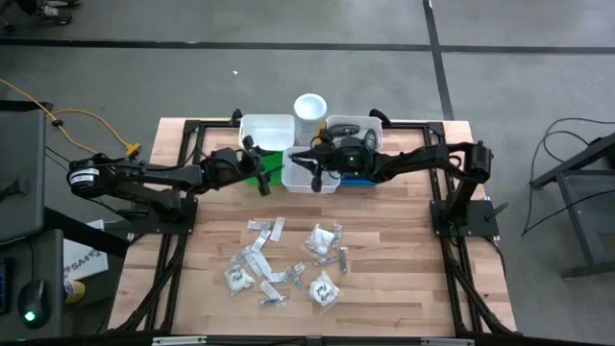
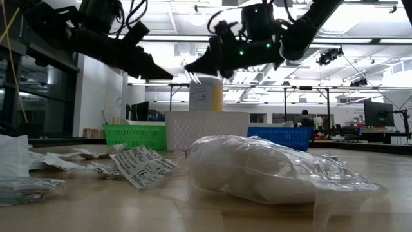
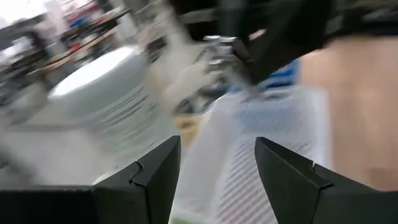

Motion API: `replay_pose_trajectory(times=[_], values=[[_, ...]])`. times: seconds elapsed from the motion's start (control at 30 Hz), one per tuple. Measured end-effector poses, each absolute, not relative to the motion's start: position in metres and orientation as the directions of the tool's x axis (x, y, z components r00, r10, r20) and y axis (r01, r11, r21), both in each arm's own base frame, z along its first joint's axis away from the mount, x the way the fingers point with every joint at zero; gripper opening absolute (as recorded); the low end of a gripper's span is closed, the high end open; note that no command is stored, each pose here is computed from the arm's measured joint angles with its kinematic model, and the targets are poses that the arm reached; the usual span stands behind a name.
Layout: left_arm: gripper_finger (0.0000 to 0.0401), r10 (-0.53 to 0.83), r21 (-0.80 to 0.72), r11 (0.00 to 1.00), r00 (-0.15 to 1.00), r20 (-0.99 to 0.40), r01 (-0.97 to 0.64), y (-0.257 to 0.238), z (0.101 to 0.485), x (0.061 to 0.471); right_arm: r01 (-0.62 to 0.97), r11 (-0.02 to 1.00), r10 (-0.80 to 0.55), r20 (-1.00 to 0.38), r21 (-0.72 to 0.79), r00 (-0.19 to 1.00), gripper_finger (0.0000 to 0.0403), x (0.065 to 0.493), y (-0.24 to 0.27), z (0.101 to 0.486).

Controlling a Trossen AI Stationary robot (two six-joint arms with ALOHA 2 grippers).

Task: Pick & Place Travel size toiletries
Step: Put the silver nail cutter into the top left white bin

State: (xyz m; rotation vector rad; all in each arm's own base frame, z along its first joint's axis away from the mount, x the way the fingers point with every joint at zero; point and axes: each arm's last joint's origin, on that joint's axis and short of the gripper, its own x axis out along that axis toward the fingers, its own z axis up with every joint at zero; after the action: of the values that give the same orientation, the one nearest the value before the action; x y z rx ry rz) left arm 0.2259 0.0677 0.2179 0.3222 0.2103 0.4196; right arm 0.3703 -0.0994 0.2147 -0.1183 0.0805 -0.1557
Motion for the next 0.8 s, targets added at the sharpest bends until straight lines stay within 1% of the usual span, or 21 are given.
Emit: replay_pose_trajectory(times=[0.1,0.23,0.47,0.67,0.8], values=[[0.0205,0.314,0.330,0.907,0.943,-0.114,-0.262,0.064,0.220,0.228,0.118,0.982,-0.122,-0.015,-0.149,0.992,0.0049,0.371,-0.096,0.220],[0.0205,0.282,0.318,0.914,0.958,-0.058,-0.250,0.063,0.225,0.228,0.022,0.989,-0.015,0.043,-0.149,0.999,0.0049,0.371,-0.093,0.226],[0.0205,0.171,0.265,0.949,0.985,0.027,-0.172,0.060,0.234,0.229,-0.036,0.973,0.060,0.098,-0.229,0.993,0.0049,0.374,-0.080,0.231],[0.0205,0.071,0.228,0.970,0.996,0.053,-0.081,0.057,0.236,0.230,-0.011,0.960,0.056,0.153,-0.281,0.987,0.0049,0.375,-0.074,0.237],[0.0205,0.049,0.201,0.978,0.996,0.074,-0.063,0.057,0.238,0.229,-0.008,0.955,0.058,0.158,-0.295,0.986,0.0049,0.374,-0.074,0.237]])
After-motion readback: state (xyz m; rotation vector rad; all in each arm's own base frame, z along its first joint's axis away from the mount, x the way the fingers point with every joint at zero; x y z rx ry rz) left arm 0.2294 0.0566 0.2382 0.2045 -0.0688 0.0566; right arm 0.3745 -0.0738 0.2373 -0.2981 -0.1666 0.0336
